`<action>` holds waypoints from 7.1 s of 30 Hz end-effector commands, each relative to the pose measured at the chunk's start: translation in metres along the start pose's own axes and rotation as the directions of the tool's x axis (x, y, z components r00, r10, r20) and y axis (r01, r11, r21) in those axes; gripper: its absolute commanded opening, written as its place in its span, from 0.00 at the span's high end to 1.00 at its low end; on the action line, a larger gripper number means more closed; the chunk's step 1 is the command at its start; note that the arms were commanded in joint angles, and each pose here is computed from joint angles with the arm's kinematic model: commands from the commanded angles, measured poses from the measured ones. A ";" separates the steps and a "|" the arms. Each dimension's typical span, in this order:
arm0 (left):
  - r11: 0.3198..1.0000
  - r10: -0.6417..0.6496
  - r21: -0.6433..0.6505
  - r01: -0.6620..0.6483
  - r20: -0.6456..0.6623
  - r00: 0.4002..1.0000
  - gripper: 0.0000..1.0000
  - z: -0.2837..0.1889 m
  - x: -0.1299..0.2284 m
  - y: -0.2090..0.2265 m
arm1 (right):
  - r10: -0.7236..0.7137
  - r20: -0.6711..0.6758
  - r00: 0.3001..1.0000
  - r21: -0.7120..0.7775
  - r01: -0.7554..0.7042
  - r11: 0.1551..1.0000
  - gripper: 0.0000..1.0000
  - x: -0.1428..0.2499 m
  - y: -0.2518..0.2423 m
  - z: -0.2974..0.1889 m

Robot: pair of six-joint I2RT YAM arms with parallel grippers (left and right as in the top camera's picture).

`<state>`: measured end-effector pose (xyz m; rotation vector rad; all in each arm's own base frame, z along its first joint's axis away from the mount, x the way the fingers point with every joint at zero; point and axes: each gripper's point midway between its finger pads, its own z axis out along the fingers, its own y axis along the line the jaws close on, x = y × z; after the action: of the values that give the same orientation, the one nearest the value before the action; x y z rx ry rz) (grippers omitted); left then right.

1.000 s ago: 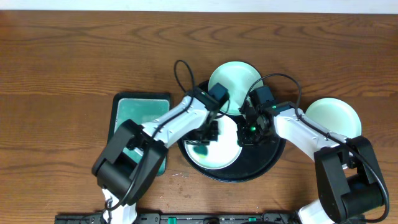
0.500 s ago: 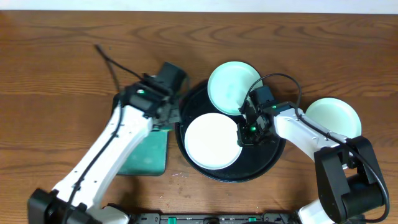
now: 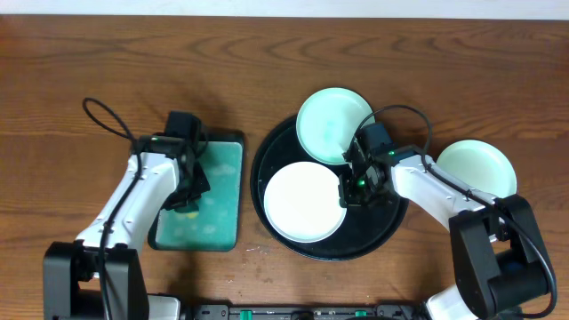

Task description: Clean dirty plates on tray and stack at the side

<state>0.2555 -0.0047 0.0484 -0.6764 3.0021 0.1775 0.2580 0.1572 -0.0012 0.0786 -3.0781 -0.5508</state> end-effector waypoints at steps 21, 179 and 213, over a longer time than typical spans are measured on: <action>0.919 -0.130 0.386 -0.075 0.479 0.868 0.23 -0.175 0.034 0.031 | -0.443 0.584 0.680 0.184 0.420 0.888 0.99 -0.084 0.179 -0.142; 0.911 -0.147 0.404 -0.086 0.512 0.846 0.12 -0.185 0.040 0.036 | -0.136 0.465 0.875 0.290 -0.006 0.957 0.99 -0.155 -0.043 -0.059; 0.911 -0.147 0.404 -0.086 0.512 0.846 0.12 -0.185 0.040 0.036 | 0.216 -0.003 0.976 0.286 -0.206 0.936 0.66 0.023 -0.051 -0.025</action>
<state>0.1968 -0.0127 0.2224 -0.5241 2.3933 -0.2313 0.2358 0.1131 0.0092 -0.0816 -3.0554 -0.1488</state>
